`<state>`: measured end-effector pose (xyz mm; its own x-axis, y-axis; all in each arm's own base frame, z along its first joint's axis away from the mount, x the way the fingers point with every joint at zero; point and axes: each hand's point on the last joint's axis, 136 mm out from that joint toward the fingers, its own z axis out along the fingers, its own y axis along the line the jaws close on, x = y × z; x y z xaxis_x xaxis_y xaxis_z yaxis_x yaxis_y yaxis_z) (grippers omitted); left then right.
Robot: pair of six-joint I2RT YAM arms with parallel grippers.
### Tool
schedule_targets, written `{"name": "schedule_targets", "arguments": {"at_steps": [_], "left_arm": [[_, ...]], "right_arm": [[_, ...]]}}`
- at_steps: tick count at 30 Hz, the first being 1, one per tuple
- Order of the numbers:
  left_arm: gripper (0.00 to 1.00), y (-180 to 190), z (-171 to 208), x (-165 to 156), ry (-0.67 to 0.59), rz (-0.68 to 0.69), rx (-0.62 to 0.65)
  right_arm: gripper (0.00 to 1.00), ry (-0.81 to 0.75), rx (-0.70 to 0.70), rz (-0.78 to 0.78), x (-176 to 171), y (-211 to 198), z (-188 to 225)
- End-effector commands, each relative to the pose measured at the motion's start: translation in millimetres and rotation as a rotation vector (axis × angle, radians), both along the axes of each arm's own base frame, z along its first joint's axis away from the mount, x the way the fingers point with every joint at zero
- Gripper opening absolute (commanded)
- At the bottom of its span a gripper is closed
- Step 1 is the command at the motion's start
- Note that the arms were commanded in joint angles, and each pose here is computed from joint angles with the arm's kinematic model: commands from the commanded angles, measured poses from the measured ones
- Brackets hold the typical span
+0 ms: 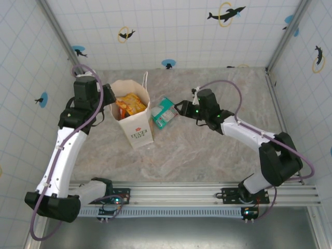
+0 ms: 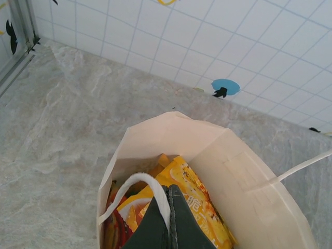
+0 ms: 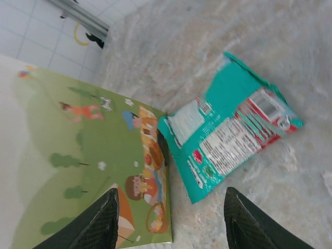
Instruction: Place the snacks into the paper bag
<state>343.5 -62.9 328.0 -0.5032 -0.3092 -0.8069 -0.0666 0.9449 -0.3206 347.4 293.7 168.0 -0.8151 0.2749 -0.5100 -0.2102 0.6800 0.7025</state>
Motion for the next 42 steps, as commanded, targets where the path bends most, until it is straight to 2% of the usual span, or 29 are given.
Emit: {"name": "schedule_targets", "arguments": {"at_steps": [1, 4, 6, 9, 17, 26, 33, 42], "left_arm": [[0.01, -3, -7, -1, 0.005, -0.014, -0.016], [0.01, -5, -10, 0, 0.016, -0.021, -0.014], [0.01, -4, -8, 0, 0.012, -0.020, -0.010], [0.01, -5, 1, 2, -0.001, -0.024, -0.007], [0.01, 0, 1, 2, 0.003, -0.006, 0.015], [0.01, -1, -4, 6, 0.024, -0.004, 0.021], [0.01, -2, -7, 7, 0.030, -0.004, 0.014], [0.01, -2, -9, 7, 0.032, -0.004, 0.013]], "right_arm": [[0.55, 0.056, 0.157, -0.106, 16, 2, -8], [0.56, 0.064, 0.154, -0.131, 30, -3, -27], [0.56, 0.021, 0.137, -0.085, 41, 2, -35], [0.56, 0.040, 0.105, -0.041, 62, 5, -51], [0.56, 0.032, 0.061, 0.003, 97, 6, -85], [0.55, 0.088, 0.061, 0.121, 97, 19, -111], [0.55, 0.132, 0.028, 0.154, 88, 18, -124], [0.58, 0.110, -0.015, 0.183, 101, 19, -132]]}}
